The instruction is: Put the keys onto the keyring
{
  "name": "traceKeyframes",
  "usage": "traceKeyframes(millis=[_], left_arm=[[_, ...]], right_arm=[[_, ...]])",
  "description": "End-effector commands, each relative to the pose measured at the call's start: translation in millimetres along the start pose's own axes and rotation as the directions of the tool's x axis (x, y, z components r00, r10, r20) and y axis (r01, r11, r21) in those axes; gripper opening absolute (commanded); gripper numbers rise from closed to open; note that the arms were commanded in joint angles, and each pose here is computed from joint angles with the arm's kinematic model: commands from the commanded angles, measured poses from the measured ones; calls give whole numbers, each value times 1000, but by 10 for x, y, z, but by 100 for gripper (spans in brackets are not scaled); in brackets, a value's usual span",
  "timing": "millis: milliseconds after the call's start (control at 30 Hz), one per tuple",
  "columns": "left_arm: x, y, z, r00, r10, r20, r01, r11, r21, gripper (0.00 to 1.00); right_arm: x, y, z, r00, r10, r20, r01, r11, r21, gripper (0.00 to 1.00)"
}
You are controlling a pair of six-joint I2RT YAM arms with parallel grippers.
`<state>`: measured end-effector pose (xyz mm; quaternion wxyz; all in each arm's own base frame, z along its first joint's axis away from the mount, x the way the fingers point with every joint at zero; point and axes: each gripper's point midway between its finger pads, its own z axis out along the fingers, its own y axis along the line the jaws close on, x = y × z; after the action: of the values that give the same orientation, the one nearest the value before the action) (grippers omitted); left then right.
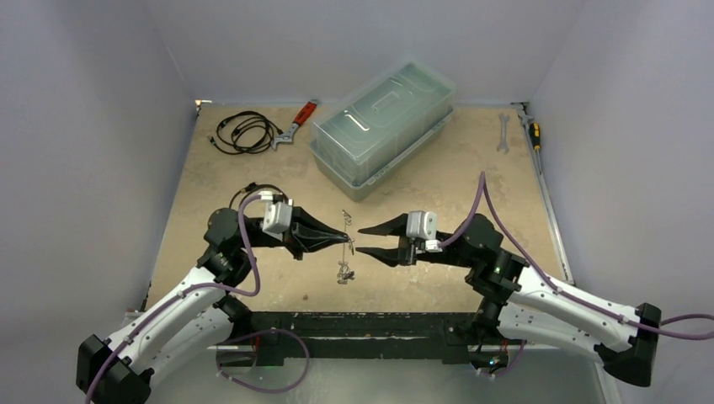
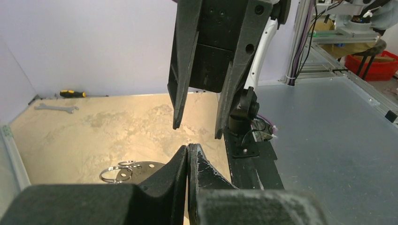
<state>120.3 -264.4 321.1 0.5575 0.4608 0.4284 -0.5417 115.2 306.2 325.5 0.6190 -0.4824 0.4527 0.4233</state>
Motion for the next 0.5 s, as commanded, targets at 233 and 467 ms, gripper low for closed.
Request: traceKeyframes(millis=[233,467], left_arm=[[-118,-2,24,998,62,-2,-62,998,9,0],[-129,-16,23,998,63,1,-63,998,12,0]], right_arm=[[-259,10,108,997,-11,74,14,999,-37,37],[-123,-3,145,999,1,43,1,1000,-30,35]])
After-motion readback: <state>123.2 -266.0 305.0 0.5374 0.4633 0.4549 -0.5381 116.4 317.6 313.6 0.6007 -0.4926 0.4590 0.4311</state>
